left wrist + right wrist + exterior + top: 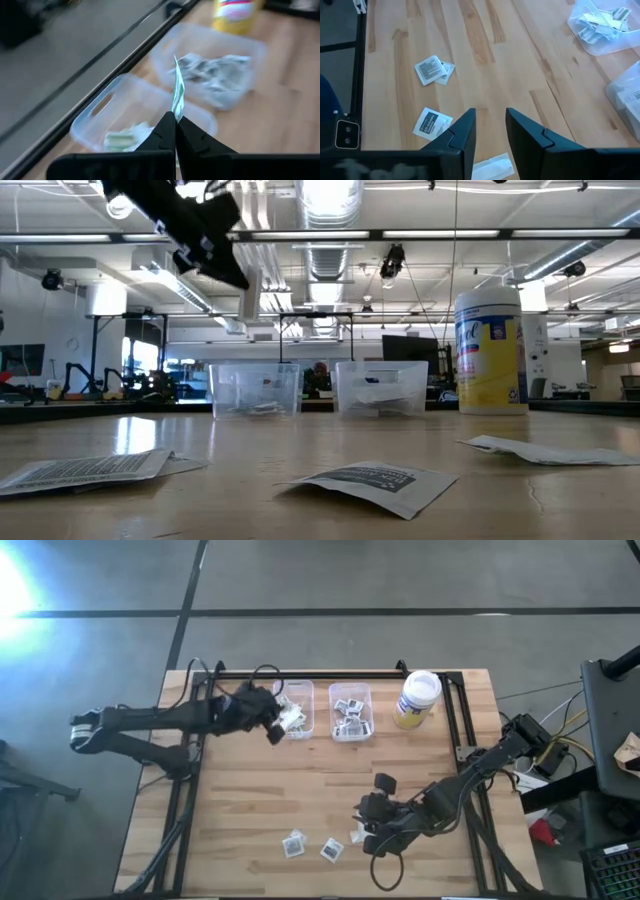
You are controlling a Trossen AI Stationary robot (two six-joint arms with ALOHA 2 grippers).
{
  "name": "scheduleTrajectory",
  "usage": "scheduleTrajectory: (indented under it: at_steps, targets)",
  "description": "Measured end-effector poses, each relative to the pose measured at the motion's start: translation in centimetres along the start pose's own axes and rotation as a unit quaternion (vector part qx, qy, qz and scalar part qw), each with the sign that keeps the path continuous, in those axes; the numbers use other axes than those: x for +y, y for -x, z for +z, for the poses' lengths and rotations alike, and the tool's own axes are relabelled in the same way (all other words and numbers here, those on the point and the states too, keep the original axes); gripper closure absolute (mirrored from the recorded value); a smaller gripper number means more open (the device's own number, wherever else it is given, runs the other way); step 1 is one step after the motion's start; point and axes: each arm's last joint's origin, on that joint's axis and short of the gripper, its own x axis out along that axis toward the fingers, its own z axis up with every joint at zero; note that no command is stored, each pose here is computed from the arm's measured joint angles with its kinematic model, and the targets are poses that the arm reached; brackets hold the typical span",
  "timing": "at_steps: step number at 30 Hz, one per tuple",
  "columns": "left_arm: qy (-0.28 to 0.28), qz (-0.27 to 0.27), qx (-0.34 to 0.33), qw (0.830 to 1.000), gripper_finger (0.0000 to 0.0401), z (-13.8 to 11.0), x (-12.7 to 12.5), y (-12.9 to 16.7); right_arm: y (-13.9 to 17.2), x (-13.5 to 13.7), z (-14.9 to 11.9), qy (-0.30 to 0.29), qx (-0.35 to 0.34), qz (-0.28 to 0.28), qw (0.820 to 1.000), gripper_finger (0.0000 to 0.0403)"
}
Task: Pick & Place First Aid Supplies
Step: Put the green bandage pack into the left transparent bin
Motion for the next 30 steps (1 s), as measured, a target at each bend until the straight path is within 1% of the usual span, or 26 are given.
scheduleTrajectory:
  at_steps: [5,9,13,19,23,30]
  targets:
    - [0.060,0.046,0.031,0.997,0.0401,-1.0,1.8,-2.0,-0.1,0.0,-0.1,0.001,0.001,-0.001,1.000,0.0308]
    - [0.084,0.062,0.053,0.993,0.0401,-1.9,2.1,-3.6,-0.3,-0.1,-0.4,0.003,0.004,-0.004,1.000,0.0313]
    - [0.092,0.058,0.066,0.992,0.0401,-2.8,1.6,-5.2,-0.7,-0.2,-0.9,0.003,0.004,-0.004,1.000,0.0319]
    - [0.085,0.063,0.085,0.991,0.0401,-3.8,1.2,-7.0,-1.2,-0.1,-1.2,-0.005,-0.005,0.005,1.000,0.0327]
    - [0.073,0.064,0.095,0.991,0.0401,-4.2,1.0,-7.6,-1.2,0.1,-1.2,-0.009,-0.004,0.019,1.000,0.0332]
    - [0.074,0.067,0.092,0.991,0.0401,-4.1,1.1,-7.6,-0.9,0.6,-1.5,-0.017,-0.004,0.028,0.999,0.0333]
